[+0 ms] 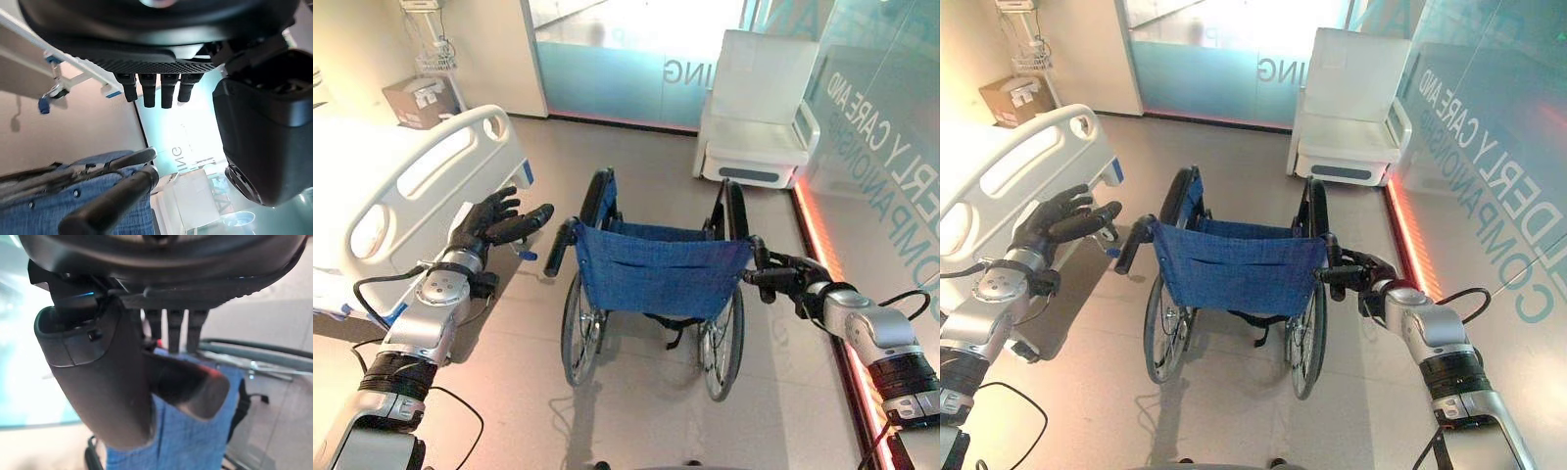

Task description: Push the wheelchair next to the bed

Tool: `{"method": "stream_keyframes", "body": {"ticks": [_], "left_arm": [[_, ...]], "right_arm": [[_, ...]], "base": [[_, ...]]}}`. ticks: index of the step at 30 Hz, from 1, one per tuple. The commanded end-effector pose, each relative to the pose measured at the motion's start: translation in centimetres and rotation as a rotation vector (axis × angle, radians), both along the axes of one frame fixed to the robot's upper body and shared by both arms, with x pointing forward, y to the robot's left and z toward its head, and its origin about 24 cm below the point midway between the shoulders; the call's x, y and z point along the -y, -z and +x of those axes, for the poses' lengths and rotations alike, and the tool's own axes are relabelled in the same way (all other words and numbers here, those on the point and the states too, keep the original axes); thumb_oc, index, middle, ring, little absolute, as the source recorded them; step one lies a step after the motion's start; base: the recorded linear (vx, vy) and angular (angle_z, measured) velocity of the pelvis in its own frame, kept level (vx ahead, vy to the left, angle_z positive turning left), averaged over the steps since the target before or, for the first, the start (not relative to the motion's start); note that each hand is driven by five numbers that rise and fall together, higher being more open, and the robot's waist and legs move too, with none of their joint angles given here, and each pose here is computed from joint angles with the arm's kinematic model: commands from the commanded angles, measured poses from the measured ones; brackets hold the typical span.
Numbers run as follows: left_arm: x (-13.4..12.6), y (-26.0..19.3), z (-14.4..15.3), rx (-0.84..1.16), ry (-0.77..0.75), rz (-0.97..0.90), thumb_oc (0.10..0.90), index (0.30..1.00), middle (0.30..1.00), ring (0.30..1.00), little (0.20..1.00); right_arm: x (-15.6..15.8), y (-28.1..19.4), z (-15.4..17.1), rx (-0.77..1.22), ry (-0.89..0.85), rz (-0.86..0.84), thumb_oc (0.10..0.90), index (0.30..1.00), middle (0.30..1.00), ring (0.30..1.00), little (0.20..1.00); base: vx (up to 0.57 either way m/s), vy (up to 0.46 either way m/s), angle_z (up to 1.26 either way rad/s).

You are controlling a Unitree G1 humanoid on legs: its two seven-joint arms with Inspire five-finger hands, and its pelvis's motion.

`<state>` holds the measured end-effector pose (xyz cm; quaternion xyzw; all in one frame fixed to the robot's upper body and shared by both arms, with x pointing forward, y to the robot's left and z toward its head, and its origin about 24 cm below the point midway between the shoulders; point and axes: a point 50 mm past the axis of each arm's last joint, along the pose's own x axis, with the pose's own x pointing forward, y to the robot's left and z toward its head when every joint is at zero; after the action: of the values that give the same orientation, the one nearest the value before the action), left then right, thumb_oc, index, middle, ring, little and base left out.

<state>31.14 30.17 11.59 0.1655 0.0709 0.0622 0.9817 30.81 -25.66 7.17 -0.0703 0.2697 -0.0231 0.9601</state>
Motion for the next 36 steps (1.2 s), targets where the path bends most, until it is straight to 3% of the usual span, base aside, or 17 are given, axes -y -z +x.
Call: {"method": "stream_keyframes", "body": {"ticks": [1,8,21,36], "left_arm": [[2.0,-4.6,2.4,0.116,0.123,-0.145,0.800,0.900,0.900,0.900,0.900],[3.9,-3.5,3.2,-0.048,0.260,-0.319,0.800,0.900,0.900,0.900,0.900],[7.0,-2.8,3.9,-0.169,0.375,-0.408,0.800,0.900,0.900,0.900,0.900],[8.8,-4.3,4.9,-0.047,0.346,-0.237,0.800,0.900,0.900,0.900,0.900]], "right_arm": [[-5.9,-4.3,2.8,0.169,-0.329,0.055,0.400,0.300,0.300,0.300,0.300],[-6.1,-4.5,3.1,0.149,-0.327,0.054,0.400,0.300,0.300,0.300,0.300],[-6.8,-4.4,3.3,0.137,-0.316,0.079,0.400,0.300,0.300,0.300,0.300],[-8.0,-3.6,3.1,0.114,-0.330,0.091,0.400,0.300,0.300,0.300,0.300]], "base": [[0.00,0.000,0.00],[0.00,-0.005,0.02],[0.00,0.000,0.00],[0.00,-0.005,0.00]]}}
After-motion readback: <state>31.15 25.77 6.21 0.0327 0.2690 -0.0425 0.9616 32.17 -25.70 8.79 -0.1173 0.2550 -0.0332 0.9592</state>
